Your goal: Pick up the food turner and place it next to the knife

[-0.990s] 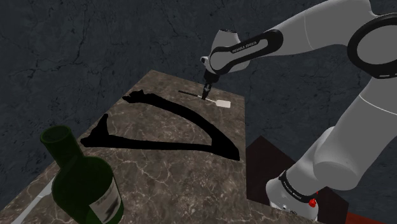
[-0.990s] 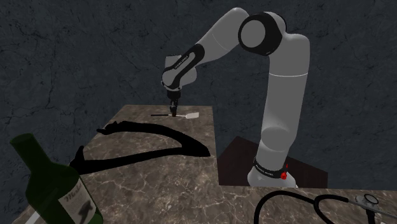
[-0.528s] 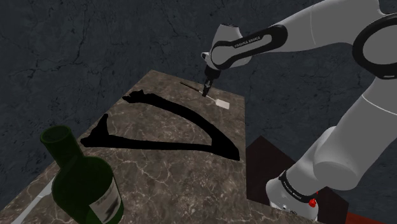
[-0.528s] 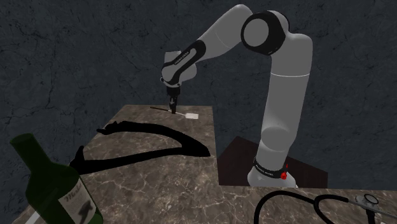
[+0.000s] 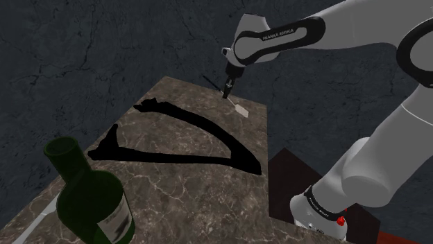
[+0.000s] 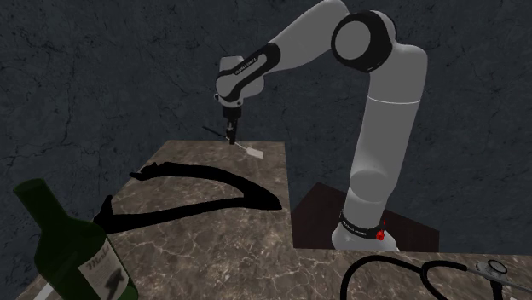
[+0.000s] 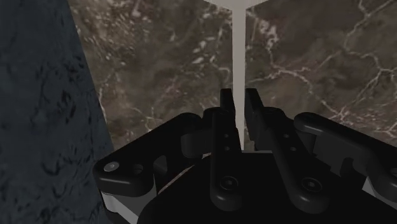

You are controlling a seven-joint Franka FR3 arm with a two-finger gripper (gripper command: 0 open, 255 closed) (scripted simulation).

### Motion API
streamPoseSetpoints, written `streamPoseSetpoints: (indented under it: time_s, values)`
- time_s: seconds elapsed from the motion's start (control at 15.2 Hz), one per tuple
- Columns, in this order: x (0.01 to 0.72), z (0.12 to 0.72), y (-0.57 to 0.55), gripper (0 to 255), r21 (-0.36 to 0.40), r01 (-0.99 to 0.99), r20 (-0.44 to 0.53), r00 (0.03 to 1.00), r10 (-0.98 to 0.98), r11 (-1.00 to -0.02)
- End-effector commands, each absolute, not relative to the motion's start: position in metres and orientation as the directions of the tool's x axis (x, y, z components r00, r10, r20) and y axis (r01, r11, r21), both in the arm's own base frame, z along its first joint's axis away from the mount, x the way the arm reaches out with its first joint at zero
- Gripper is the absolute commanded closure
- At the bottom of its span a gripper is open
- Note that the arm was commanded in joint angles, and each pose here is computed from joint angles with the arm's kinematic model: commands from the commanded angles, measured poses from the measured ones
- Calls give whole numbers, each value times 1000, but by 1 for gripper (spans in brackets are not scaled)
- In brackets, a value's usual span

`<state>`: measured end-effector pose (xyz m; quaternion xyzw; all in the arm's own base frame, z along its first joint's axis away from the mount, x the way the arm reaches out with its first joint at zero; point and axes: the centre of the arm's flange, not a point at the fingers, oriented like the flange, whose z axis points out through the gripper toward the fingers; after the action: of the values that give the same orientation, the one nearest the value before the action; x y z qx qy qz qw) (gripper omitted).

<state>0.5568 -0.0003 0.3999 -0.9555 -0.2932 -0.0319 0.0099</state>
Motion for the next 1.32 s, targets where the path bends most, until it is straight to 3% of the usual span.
streamPoseSetpoints:
  time_s: [0.0,1.25]
  values:
    - [557,412,0,255,0,561,66,826,560,-828]
    - [505,423,218,255,0,561,66,826,560,-828]
